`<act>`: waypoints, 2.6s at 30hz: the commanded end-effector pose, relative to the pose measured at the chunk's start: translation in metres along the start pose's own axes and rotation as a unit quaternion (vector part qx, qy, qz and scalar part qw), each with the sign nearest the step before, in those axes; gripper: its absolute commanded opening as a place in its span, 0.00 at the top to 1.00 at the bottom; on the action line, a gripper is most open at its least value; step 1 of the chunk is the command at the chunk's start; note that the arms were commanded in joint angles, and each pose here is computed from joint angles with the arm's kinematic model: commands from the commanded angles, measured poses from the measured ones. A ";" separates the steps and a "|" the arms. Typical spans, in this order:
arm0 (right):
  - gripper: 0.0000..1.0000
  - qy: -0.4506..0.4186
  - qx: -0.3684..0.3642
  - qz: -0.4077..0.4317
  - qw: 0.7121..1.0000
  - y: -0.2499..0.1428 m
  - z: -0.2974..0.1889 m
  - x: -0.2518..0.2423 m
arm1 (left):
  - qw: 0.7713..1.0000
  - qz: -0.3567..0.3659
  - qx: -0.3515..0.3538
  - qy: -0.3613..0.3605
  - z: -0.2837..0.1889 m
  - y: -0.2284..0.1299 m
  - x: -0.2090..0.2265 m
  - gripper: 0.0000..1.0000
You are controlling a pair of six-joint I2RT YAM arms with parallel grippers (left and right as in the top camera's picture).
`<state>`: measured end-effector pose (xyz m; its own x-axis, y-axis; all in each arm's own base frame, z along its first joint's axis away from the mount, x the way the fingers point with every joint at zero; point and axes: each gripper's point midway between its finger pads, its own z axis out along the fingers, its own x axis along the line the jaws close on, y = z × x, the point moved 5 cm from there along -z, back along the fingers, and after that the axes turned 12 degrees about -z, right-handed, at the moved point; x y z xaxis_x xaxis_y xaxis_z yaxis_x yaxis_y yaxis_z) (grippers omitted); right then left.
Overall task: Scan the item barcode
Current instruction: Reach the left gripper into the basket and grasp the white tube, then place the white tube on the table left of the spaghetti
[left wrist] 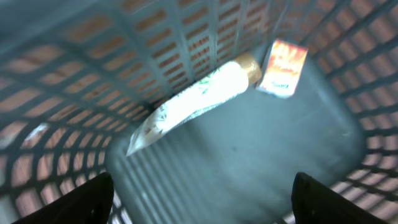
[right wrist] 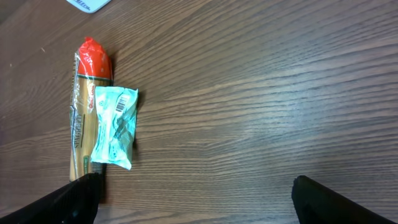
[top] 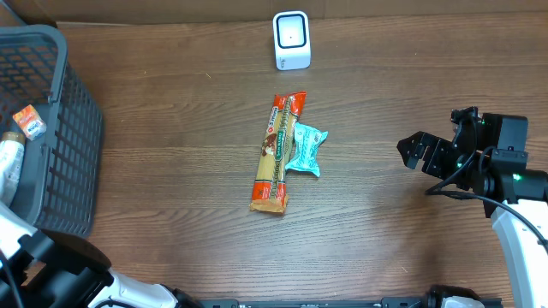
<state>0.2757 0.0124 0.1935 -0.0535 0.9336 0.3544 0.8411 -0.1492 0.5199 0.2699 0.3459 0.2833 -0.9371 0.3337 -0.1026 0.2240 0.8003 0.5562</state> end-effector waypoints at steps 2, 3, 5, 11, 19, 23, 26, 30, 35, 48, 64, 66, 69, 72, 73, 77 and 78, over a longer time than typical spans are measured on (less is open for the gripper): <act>0.00 -0.007 -0.016 -0.011 1.000 0.010 -0.006 0.001 | 0.988 0.152 -0.003 0.003 0.038 -0.016 0.000 0.17; 0.00 -0.007 -0.016 -0.011 1.000 0.010 -0.006 0.001 | 0.984 0.180 -0.008 0.002 0.046 -0.018 0.000 0.17; 0.00 -0.007 -0.016 -0.011 1.000 0.010 -0.006 0.001 | 0.974 0.226 -0.021 0.001 0.062 -0.022 0.000 0.17; 0.00 -0.007 -0.012 -0.009 1.000 0.008 -0.006 0.001 | 0.962 0.269 -0.047 0.006 0.098 -0.032 0.002 0.17; 0.00 -0.008 -0.004 -0.003 1.000 0.006 -0.003 0.000 | 0.954 0.295 -0.017 0.044 0.150 -0.044 0.014 0.15; 0.00 -0.008 -0.002 -0.001 1.000 0.006 -0.003 0.000 | 0.953 0.297 0.003 0.056 0.171 -0.055 0.018 0.16; 0.00 -0.008 0.000 0.000 1.000 0.005 -0.003 0.000 | 0.953 0.296 0.004 0.057 0.181 -0.057 0.018 0.18; 0.00 -0.008 0.003 0.001 1.000 0.004 -0.003 0.000 | 0.955 0.292 -0.010 0.057 0.184 -0.052 0.019 0.17; 0.00 -0.008 0.004 0.003 1.000 0.004 -0.003 0.000 | 0.961 0.273 -0.024 0.042 0.187 -0.047 0.016 0.23; 0.00 -0.008 0.002 0.014 1.000 0.004 -0.003 0.000 | 0.976 0.215 0.015 0.027 0.205 -0.069 0.015 0.96; 0.00 -0.008 -0.002 0.012 1.000 0.006 -0.003 0.000 | 0.938 0.128 -0.194 -0.259 -0.084 -0.013 -0.102 0.96; 0.00 -0.008 -0.002 0.012 1.000 0.006 -0.003 0.000 | 0.921 0.141 -0.180 -0.316 -0.122 -0.035 -0.119 0.96; 0.00 -0.008 -0.002 0.012 1.000 0.006 -0.003 0.000 | 0.898 0.166 -0.125 -0.388 -0.163 -0.082 -0.146 0.96; 0.00 -0.008 -0.002 0.012 1.000 0.006 -0.003 0.000 | 0.887 0.195 -0.039 -0.416 -0.177 -0.139 -0.172 0.96; 0.00 -0.008 -0.002 0.012 1.000 0.006 -0.003 0.000 | 0.878 0.226 0.009 -0.422 -0.176 -0.175 -0.186 0.96; 0.00 -0.008 -0.002 0.012 1.000 0.006 -0.003 0.000 | 0.853 0.305 0.134 -0.402 -0.156 -0.270 -0.208 0.96; 0.00 -0.008 -0.001 0.012 1.000 0.006 -0.003 0.000 | 0.845 0.326 0.162 -0.392 -0.148 -0.295 -0.211 0.96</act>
<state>0.2735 0.0118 0.1892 -0.0172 0.9304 0.3661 0.8554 -0.1759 0.4872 0.3600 0.0163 0.3213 -0.1671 0.8960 -0.4114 0.6573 0.4122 0.6309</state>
